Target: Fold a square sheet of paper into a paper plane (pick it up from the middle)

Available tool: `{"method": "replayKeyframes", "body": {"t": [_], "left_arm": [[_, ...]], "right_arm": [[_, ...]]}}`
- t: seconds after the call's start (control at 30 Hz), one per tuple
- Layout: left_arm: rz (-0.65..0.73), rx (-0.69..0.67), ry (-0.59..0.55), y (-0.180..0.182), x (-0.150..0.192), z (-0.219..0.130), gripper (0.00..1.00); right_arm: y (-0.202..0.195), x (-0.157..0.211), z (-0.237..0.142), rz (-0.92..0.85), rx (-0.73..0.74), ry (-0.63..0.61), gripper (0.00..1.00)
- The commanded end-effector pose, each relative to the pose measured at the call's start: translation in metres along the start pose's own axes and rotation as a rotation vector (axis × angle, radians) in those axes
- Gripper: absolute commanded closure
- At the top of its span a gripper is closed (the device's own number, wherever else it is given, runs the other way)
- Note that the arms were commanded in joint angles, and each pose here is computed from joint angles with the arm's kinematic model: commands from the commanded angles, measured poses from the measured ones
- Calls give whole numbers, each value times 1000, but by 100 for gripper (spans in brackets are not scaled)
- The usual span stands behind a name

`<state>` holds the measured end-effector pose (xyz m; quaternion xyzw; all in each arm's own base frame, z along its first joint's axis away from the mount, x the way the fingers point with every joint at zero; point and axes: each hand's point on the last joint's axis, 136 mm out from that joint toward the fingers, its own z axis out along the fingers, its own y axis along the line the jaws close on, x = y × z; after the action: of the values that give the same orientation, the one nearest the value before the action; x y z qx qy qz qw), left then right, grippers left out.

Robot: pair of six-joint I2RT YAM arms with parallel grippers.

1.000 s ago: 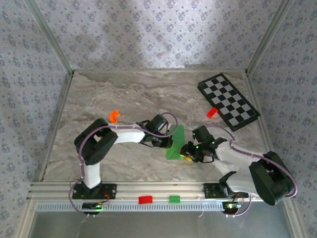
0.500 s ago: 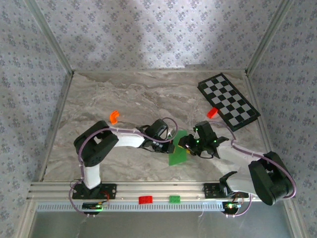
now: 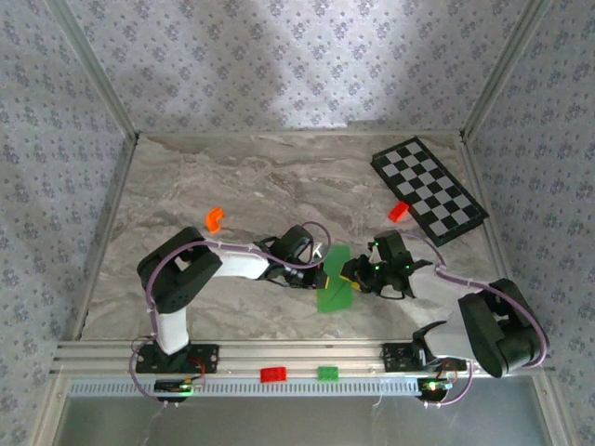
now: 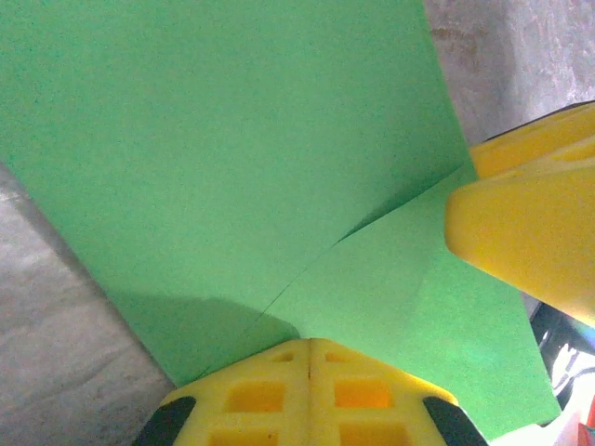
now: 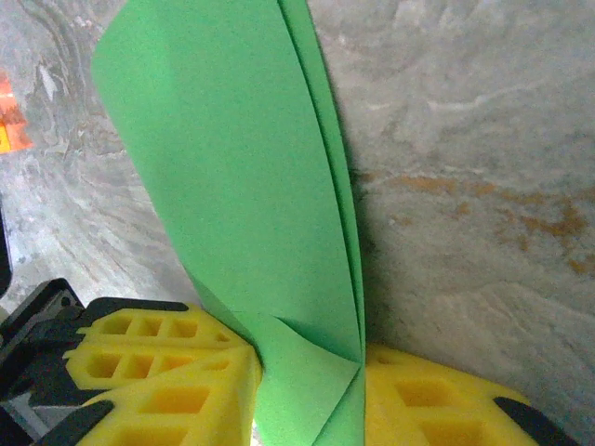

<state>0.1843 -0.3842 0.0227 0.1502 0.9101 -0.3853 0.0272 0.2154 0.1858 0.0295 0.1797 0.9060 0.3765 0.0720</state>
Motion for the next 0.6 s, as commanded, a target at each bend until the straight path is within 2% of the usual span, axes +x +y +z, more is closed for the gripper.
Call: {"method": "replayKeyframes", "body": {"t": [0.0,0.57], "left_arm": [[0,17,4,-5,3,-4,96],[-2,22,-4,-6,2,-6,96]], "right_arm": [[3,-1,0,-41,-34,3,71],[-7,-3,3,-63,-40,11,84]]}}
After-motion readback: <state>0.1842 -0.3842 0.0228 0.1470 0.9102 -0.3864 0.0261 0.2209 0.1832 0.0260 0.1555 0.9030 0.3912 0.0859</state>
